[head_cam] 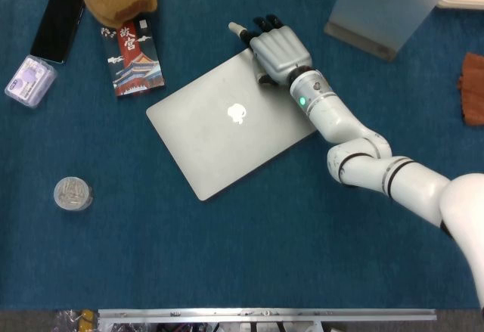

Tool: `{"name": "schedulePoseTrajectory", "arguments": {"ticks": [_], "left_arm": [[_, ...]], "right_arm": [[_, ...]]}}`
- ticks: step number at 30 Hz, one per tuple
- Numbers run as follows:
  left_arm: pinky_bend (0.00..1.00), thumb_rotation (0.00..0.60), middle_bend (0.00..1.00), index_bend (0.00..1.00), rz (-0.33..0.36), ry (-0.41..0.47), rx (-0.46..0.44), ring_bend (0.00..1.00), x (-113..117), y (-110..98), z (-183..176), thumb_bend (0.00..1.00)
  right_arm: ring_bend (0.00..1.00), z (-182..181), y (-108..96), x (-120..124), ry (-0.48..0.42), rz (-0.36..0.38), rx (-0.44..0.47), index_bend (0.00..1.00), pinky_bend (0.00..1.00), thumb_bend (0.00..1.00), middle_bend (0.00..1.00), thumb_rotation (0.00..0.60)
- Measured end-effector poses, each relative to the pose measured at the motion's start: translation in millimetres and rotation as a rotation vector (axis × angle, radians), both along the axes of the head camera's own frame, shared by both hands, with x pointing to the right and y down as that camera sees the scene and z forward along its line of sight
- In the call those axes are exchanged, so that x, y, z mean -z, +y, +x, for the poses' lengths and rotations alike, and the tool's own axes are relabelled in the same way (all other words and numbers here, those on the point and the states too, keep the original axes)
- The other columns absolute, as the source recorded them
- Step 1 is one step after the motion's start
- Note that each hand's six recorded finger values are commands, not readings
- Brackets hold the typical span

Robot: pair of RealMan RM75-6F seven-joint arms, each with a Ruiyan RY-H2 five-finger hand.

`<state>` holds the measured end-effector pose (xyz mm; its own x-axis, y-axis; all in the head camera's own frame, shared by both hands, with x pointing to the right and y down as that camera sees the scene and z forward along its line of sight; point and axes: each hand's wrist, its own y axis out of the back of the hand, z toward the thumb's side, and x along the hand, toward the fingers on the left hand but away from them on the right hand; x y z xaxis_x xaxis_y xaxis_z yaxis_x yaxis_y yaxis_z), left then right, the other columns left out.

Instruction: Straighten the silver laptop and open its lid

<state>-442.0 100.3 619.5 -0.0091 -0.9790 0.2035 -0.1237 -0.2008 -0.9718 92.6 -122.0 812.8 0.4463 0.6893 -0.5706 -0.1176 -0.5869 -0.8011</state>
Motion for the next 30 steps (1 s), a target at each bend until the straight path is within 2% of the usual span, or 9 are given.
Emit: {"name": "schedulePoseTrajectory", "arguments": {"ticks": [14, 24, 30], "left_arm": [[0.09, 0.600, 0.14, 0.13, 0.009, 0.005, -0.012, 0.10, 3, 4, 0, 0.34], [0.09, 0.600, 0.14, 0.13, 0.013, 0.006, -0.023, 0.10, 5, 8, 5, 0.34], [0.09, 0.600, 0.14, 0.13, 0.016, 0.004, -0.032, 0.10, 6, 7, 8, 0.34]], "right_arm": [[0.07, 17, 28, 5, -0.010, -0.030, 0.043, 0.00, 0.04, 0.73, 0.44, 0.509], [0.08, 41, 55, 24, -0.019, -0.058, 0.071, 0.00, 0.04, 0.73, 0.45, 0.471], [0.08, 64, 63, 43, -0.018, -0.050, 0.060, 0.00, 0.04, 0.73, 0.45, 0.446]]}}
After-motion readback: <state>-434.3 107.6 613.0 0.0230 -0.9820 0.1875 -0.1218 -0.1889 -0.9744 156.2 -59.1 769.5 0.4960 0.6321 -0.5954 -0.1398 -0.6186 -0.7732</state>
